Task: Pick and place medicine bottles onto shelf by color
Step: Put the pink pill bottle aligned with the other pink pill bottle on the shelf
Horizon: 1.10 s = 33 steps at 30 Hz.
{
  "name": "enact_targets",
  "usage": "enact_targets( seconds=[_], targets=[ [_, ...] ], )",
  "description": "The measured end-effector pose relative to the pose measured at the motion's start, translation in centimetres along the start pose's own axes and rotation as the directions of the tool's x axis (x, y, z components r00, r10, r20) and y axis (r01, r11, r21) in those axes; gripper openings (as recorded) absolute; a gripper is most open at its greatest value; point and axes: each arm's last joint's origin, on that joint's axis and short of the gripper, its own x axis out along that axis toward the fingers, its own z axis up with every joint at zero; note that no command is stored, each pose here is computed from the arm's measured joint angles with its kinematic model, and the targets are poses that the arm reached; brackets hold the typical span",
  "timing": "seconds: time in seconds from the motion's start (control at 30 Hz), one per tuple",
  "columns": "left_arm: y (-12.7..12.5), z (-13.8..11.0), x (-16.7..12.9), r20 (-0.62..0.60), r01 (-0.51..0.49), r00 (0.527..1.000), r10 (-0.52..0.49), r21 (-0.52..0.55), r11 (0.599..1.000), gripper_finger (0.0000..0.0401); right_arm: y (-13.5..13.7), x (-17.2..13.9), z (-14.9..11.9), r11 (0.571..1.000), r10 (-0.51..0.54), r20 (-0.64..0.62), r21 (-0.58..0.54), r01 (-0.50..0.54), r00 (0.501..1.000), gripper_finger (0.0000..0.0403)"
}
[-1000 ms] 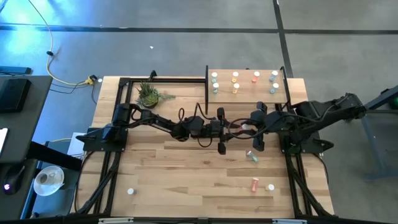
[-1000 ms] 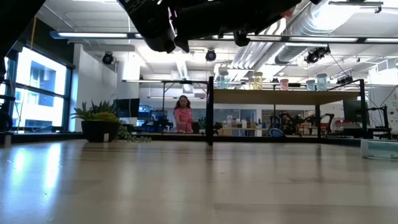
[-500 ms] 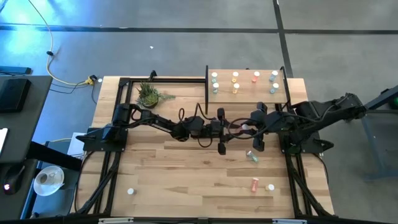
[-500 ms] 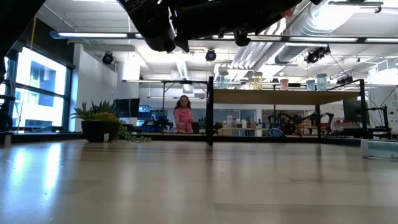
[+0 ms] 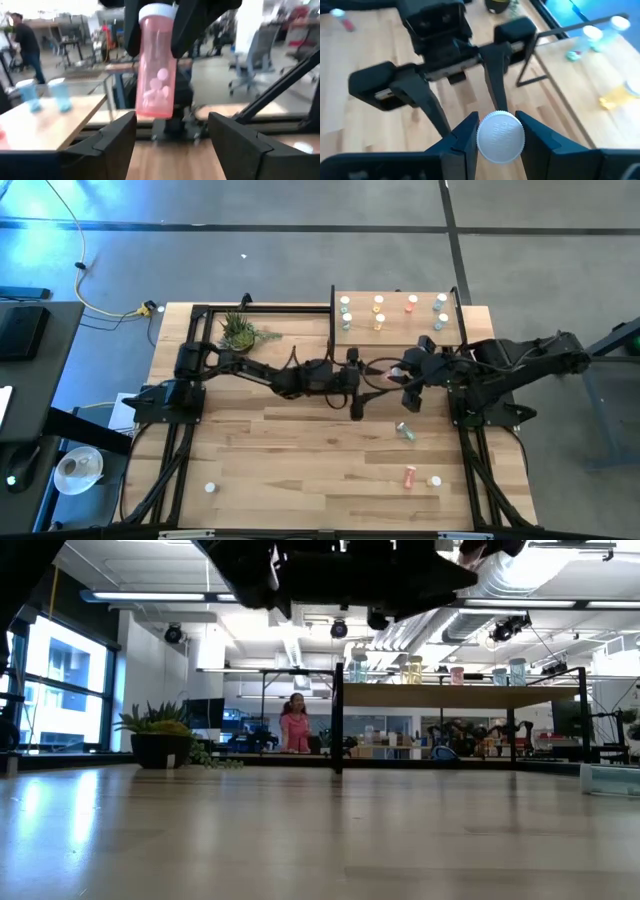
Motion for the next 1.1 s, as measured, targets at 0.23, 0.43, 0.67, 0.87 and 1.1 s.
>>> enact_targets(
  seconds=[0.23,0.43,0.67,0.87,1.1],
  targets=[
    [2.6,2.0,-1.3,-0.146,-0.03,0.989,0.035,0.04,0.999,0.0238,-2.2,0.7,0.4,0.989,-0.139,-0.008,0.042,0.139,0.99,0.0101],
    [4.3,3.4,-2.5,-0.208,-0.033,0.976,0.061,0.136,0.99,0.0239,-4.4,1.2,0.8,0.969,-0.228,-0.025,0.096,0.229,0.973,0.0101],
    [7.1,4.4,-3.2,-0.193,0.0,0.981,0.035,0.179,0.984,0.0239,-7.5,1.5,1.1,0.91,-0.384,-0.048,0.15,0.387,0.922,0.0101],
    [10.8,4.1,-3.9,-0.178,0.102,0.98,-0.091,0.056,0.993,0.0239,-9.8,1.1,1.0,0.86,-0.461,-0.071,0.208,0.465,0.885,0.0101],
    [12.8,2.3,-5.0,-0.211,0.078,0.973,-0.088,-0.053,0.995,0.0239,-12.0,0.5,0.8,0.831,-0.487,-0.1,0.253,0.496,0.867,0.0101]
  ],
)
